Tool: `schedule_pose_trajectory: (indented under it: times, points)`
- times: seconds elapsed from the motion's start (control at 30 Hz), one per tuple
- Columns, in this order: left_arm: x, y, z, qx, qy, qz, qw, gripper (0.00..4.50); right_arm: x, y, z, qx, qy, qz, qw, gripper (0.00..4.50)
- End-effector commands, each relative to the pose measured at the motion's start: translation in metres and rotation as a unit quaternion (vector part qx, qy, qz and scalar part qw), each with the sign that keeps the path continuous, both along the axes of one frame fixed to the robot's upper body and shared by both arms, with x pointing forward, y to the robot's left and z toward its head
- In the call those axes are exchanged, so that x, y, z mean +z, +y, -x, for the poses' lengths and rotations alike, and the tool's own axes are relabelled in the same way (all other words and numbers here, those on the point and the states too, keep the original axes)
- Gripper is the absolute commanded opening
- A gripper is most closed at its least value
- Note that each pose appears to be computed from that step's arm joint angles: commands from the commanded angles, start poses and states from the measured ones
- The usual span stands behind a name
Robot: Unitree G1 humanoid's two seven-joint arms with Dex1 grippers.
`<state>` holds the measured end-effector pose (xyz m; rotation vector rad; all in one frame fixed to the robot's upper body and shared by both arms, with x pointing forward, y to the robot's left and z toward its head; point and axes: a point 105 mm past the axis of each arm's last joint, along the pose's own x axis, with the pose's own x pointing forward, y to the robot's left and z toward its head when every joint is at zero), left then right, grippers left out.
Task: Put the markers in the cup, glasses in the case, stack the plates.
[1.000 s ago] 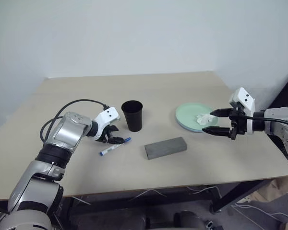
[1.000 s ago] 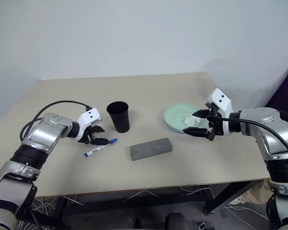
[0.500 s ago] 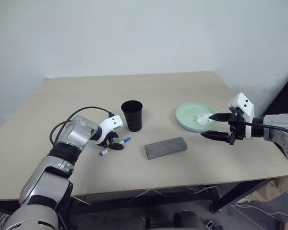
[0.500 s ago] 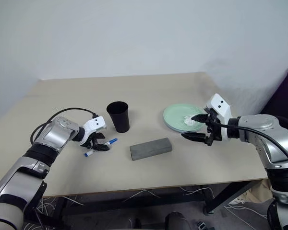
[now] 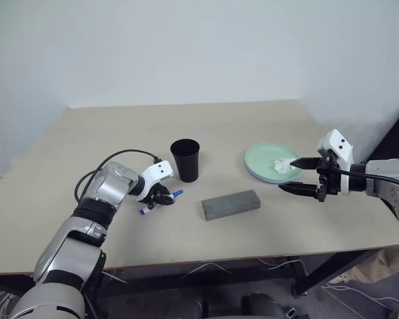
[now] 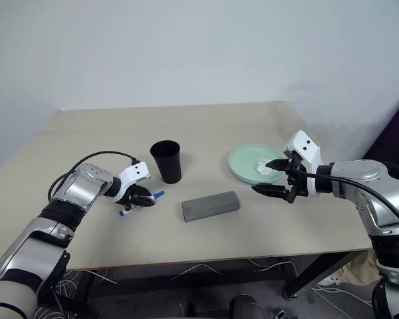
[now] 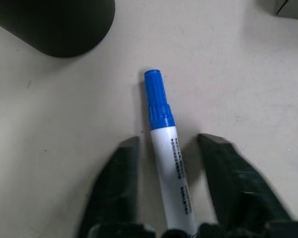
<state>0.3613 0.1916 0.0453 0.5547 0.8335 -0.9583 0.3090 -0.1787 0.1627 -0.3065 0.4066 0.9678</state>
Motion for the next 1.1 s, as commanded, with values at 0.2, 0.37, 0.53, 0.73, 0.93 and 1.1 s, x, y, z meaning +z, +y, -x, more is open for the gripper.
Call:
schedule_pose_trajectory:
  times: [0.2,0.37,0.53,0.73,0.93,1.1]
  points:
    - [0.002,0.003,0.000,0.008,-0.009,0.004,1.000,0.09,0.016,-0.001,-0.002,0.009,-0.033,0.004,0.999,4.50]
    - [0.025,-0.017,-0.002,-0.028,-0.038,0.072,0.996,0.09,0.016,0.000,-0.003,0.011,-0.034,0.004,0.999,4.50]
    - [0.067,-0.049,0.004,-0.077,-0.053,0.195,0.976,0.09,0.015,0.001,-0.003,0.012,-0.035,0.003,0.999,4.50]
    - [0.132,-0.066,-0.021,-0.036,-0.149,0.320,0.935,0.09,0.016,0.002,-0.003,0.011,-0.035,0.001,0.999,4.50]
    - [0.178,-0.053,-0.058,0.066,-0.259,0.410,0.872,0.09,0.017,0.003,-0.002,0.013,-0.036,-0.001,0.999,4.50]
    - [0.187,-0.034,-0.080,0.150,-0.319,0.438,0.827,0.09,0.018,0.003,-0.003,0.012,-0.038,-0.003,0.999,4.50]
